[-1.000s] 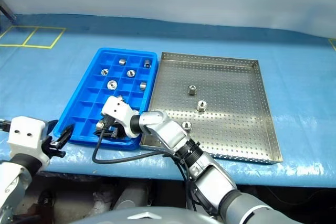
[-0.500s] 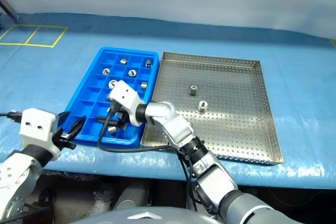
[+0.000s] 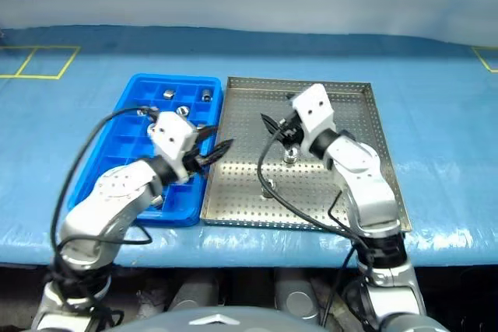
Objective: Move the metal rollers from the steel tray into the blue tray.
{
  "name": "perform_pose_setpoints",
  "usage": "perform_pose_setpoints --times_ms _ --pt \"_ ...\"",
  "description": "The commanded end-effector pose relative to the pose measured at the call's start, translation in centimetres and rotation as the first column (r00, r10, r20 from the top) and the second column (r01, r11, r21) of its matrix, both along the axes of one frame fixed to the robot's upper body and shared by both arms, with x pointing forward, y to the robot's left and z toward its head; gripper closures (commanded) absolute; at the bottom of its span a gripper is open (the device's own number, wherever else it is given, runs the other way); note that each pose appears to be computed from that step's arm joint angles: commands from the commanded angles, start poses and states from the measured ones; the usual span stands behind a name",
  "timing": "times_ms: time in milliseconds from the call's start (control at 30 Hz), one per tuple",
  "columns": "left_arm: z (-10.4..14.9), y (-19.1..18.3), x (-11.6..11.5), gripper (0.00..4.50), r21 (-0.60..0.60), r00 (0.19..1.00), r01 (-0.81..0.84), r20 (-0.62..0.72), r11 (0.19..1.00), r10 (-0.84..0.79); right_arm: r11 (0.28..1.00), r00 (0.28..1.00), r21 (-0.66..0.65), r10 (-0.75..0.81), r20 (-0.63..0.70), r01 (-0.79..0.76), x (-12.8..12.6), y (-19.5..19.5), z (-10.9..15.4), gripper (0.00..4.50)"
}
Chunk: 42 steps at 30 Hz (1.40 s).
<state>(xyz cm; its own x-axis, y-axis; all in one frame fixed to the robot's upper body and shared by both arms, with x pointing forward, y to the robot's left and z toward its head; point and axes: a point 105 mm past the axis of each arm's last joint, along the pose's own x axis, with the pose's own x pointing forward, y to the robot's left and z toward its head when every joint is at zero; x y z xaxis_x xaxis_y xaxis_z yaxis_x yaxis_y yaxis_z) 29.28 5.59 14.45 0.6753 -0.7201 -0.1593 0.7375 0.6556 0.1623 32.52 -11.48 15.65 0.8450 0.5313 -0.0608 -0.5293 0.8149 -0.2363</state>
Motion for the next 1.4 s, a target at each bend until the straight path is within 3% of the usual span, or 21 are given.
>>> perform_pose_setpoints --times_ms 33,233,500,733,967,1400 --pt "-1.0 -1.4 0.0 2.26 0.032 0.997 0.069 -0.024 0.997 -0.068 0.997 0.998 -0.028 -0.065 0.016 0.066 -0.9 -1.2 0.1 0.88" --pt "-3.0 -1.8 0.2 2.26 0.082 0.991 0.095 -0.104 0.992 -0.086 0.992 0.992 -0.069 -0.108 -0.06 0.104 -1.6 -2.1 -2.3 0.88" --pt "-4.2 -1.2 -0.3 2.26 0.146 0.985 0.105 -0.15 0.984 -0.083 0.994 0.995 -0.087 -0.071 -0.074 0.065 -2.3 -2.4 -2.3 0.88" --pt "-5.7 0.0 -0.2 0.14 0.24 0.982 0.065 -0.187 0.969 -0.019 0.994 0.995 -0.081 -0.082 -0.059 0.077 -2.1 -2.5 -2.0 0.85" --pt "-7.2 -0.9 -1.0 0.14 0.266 0.966 0.131 -0.25 0.955 -0.063 0.994 0.995 -0.074 -0.082 -0.052 0.078 -2.0 -2.2 -1.9 0.85" --pt "-8.8 -0.8 -0.2 0.14 0.275 0.954 0.106 -0.3 0.956 -0.02 0.994 0.995 -0.068 -0.092 -0.048 0.089 -1.9 -2.2 -1.9 0.85"
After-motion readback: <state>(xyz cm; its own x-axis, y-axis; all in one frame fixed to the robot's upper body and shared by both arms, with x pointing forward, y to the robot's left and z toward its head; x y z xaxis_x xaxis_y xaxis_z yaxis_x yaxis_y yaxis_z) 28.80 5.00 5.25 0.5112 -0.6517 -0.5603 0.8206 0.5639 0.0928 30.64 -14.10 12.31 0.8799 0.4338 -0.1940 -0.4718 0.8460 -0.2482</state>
